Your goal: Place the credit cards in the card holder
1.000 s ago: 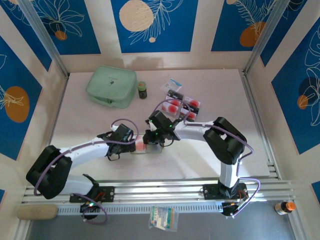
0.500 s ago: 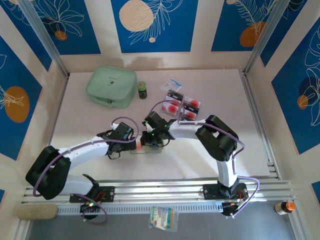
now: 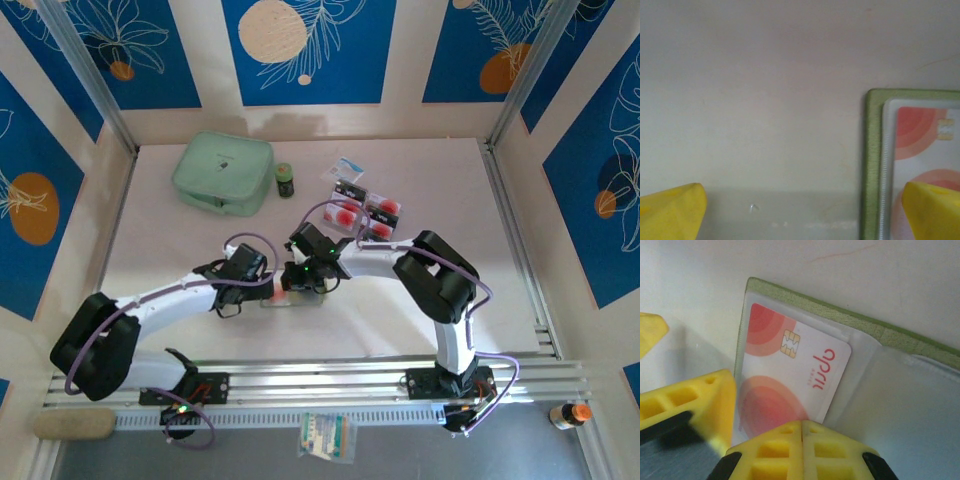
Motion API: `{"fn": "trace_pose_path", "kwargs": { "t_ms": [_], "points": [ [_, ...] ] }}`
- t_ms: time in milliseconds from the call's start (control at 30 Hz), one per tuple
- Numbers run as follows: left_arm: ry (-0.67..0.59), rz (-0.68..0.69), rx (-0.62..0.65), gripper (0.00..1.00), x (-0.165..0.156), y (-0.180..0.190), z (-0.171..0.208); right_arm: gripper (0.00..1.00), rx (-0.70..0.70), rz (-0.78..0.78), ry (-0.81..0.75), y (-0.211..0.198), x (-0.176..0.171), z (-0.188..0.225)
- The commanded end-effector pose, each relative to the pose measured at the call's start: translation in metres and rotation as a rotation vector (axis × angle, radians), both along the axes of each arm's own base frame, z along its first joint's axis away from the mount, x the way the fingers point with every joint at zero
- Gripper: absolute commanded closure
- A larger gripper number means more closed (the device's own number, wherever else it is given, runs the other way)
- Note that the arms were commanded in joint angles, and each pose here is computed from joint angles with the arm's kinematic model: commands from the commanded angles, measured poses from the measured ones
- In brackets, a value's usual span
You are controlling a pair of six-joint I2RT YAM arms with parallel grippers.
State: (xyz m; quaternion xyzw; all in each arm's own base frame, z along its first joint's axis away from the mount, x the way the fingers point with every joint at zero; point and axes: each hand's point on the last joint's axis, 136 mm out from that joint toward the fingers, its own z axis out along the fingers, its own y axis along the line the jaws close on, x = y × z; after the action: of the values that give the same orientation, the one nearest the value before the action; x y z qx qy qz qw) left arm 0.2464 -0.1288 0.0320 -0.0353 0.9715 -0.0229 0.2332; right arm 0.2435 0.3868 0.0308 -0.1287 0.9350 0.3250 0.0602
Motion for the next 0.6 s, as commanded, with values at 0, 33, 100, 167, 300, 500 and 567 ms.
{"fn": "trace_pose_path", "kwargs": {
  "t_ms": [0,33,100,167,300,500,567],
  "points": [
    [0.028,0.003,0.000,0.00,-0.005,0.003,-0.010,0.95,0.015,0.008,-0.024,-0.005,-0.002,0.022],
    [0.029,0.003,0.002,0.00,-0.006,0.003,-0.011,0.95,0.017,0.003,-0.030,-0.007,-0.001,0.024],
    [0.032,0.006,0.005,0.00,-0.007,0.004,-0.013,0.95,0.018,-0.007,-0.035,-0.011,0.001,0.027],
    [0.031,0.006,0.006,0.00,-0.007,0.004,-0.013,0.95,0.015,-0.013,-0.037,-0.014,0.003,0.027],
    [0.031,0.008,0.008,0.00,-0.008,0.005,-0.013,0.95,0.009,-0.013,-0.026,-0.016,0.003,0.022],
    [0.031,0.007,0.010,0.00,-0.008,0.006,-0.013,0.96,-0.001,0.002,-0.001,-0.008,-0.001,0.009],
    [0.028,0.007,0.009,0.00,-0.007,0.005,-0.012,0.96,-0.008,0.008,0.006,-0.006,-0.003,0.003]
  ]
}}
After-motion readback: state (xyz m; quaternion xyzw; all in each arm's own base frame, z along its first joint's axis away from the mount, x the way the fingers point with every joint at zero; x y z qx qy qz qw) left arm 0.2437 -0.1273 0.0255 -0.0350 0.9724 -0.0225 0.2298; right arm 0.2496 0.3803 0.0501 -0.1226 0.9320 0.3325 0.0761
